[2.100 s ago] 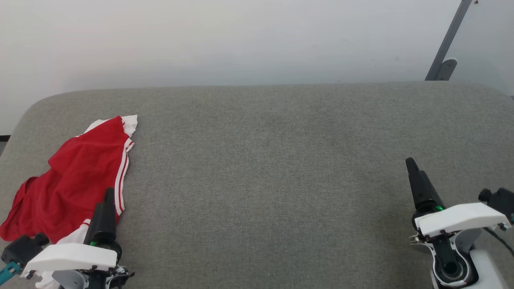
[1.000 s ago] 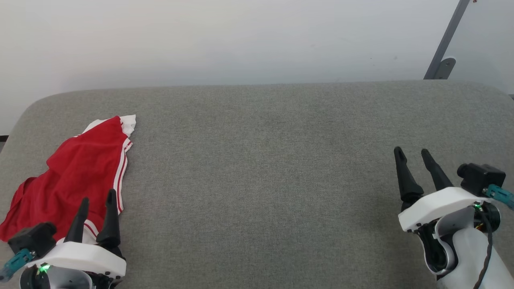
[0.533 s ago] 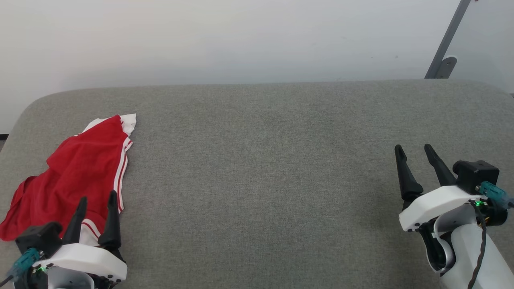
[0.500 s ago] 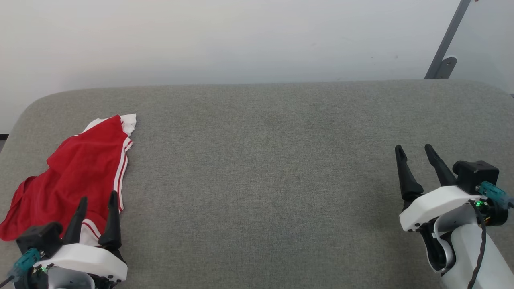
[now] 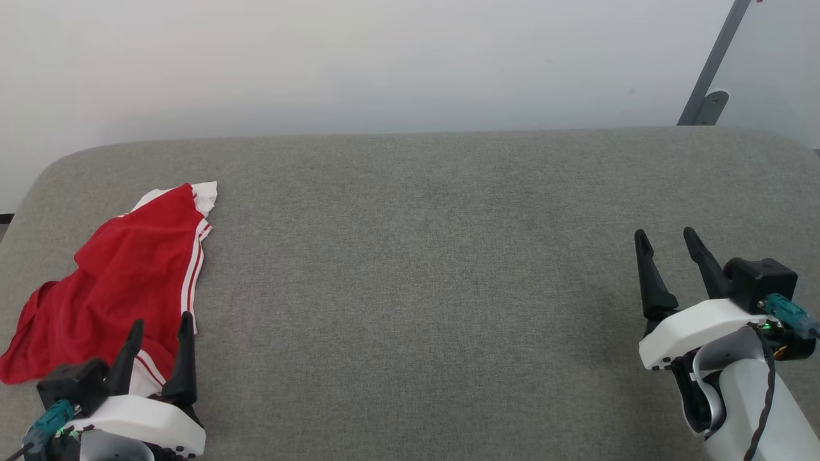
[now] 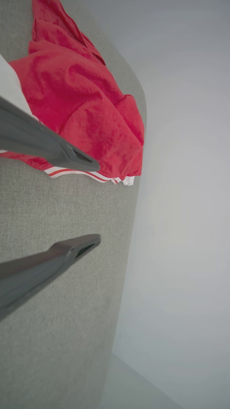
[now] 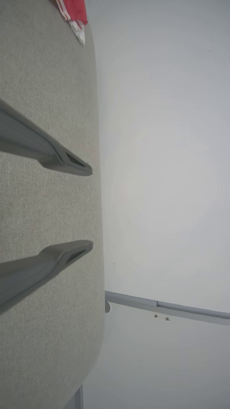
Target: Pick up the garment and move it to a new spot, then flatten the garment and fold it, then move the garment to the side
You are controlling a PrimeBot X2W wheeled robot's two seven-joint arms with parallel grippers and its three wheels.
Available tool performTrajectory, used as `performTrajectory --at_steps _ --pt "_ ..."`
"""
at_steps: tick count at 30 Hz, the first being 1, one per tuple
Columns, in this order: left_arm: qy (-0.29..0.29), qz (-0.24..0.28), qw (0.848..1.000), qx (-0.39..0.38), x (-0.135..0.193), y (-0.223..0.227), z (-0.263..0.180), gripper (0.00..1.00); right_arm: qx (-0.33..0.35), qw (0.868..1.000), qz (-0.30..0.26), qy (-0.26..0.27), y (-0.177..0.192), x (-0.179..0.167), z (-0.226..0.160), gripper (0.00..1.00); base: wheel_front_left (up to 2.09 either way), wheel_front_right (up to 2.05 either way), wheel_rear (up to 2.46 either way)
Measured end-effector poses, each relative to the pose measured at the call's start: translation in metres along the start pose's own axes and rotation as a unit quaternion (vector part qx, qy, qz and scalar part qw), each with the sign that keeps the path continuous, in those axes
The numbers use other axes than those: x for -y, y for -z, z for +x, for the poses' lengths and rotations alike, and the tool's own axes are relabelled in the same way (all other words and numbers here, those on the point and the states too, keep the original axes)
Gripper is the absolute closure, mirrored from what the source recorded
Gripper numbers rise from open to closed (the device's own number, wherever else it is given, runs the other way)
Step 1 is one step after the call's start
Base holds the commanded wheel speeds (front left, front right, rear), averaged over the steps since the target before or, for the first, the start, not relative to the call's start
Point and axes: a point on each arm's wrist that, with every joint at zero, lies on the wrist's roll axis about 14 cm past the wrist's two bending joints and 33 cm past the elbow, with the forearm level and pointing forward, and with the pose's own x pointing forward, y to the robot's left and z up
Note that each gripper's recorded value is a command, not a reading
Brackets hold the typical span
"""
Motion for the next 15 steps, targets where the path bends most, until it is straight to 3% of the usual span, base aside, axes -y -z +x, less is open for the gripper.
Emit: performTrajectory --at_steps 15 --pt "-0.014 0.027 0.999 0.014 -0.013 -0.007 -0.011 0.0 0.002 0.999 -0.03 -0.026 0.005 -0.018 0.008 0.0 0.0 0.0 0.0"
